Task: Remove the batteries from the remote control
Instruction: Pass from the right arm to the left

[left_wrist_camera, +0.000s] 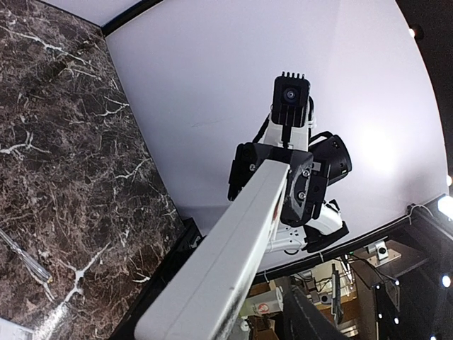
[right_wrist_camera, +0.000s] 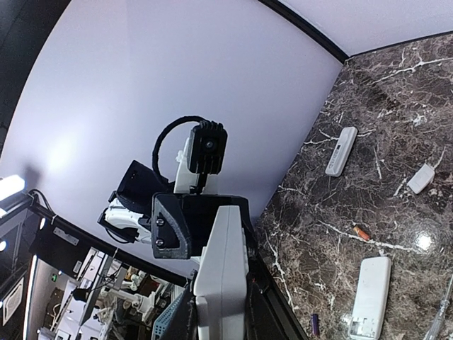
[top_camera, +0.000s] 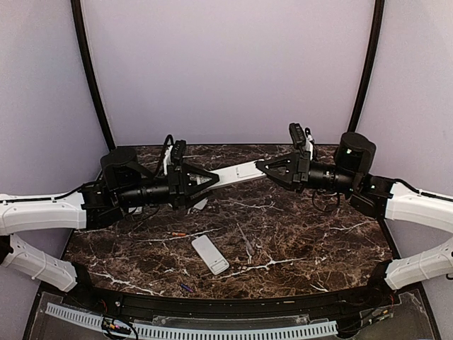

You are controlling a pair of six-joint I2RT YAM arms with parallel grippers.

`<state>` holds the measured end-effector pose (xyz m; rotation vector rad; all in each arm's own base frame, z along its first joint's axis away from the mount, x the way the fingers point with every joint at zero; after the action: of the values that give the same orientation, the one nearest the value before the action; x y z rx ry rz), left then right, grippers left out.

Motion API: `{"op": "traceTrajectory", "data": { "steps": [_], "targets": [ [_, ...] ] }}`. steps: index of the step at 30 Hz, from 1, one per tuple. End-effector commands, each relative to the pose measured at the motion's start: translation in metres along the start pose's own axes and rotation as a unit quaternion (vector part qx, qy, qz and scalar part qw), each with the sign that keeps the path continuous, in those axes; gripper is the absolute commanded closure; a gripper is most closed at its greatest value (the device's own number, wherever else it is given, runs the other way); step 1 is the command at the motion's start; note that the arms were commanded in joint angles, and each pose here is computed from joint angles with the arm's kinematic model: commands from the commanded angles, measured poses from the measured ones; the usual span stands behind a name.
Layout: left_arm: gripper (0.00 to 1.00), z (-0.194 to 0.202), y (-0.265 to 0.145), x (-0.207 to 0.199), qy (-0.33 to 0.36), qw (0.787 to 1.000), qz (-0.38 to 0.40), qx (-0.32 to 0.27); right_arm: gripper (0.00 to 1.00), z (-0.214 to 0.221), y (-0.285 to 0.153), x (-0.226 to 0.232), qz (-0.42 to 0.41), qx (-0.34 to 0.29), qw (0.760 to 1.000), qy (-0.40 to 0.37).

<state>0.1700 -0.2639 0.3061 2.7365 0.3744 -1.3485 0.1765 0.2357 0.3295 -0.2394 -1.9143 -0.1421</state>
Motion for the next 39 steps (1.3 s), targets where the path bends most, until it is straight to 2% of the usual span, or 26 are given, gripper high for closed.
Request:
{"op": "traceTrajectory", "data": {
  "steps": [1,5,13,17,22,30,39],
  "targets": [
    [0.50,-0.003,-0.004,-0.007,0.007,1.000,0.024,-0.010,1.00,-0.001,0.000,0.008,-0.010,0.005,1.000,-0.004],
    [0.53,-0.002,-0.004,-0.005,0.007,1.000,0.022,-0.010,1.00,0.000,0.003,0.006,-0.003,0.014,1.000,0.004],
    [0.45,0.001,0.000,0.001,0.005,1.000,0.016,-0.009,1.00,0.001,0.005,0.007,-0.007,0.033,0.999,0.019],
    [0.46,0.002,0.002,0.005,0.003,1.000,0.012,-0.013,1.00,0.001,0.006,0.006,-0.007,0.038,0.999,0.027],
    [0.62,0.003,0.003,0.007,0.000,1.000,0.020,-0.017,1.00,0.000,0.010,0.000,0.002,0.038,0.999,0.032],
    [0.79,0.006,0.002,0.011,-0.012,1.000,0.023,-0.015,1.00,-0.001,0.021,-0.020,0.048,0.036,0.997,0.058],
    [0.98,0.010,-0.001,0.017,-0.032,0.999,0.017,-0.017,0.85,0.000,0.027,-0.031,0.064,0.042,0.994,0.074]
  ]
}}
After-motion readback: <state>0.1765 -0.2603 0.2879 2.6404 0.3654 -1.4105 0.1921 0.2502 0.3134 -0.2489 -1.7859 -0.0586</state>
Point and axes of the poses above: each gripper's point midway between its finger pads, its own y axis out along the fingers, its own x axis along the line the jaws close on, z = x × y, the point moved 10 cm from there along -y, back along the fingers, and after that the axes turned 13 degrees about y, right-handed, at the moved point
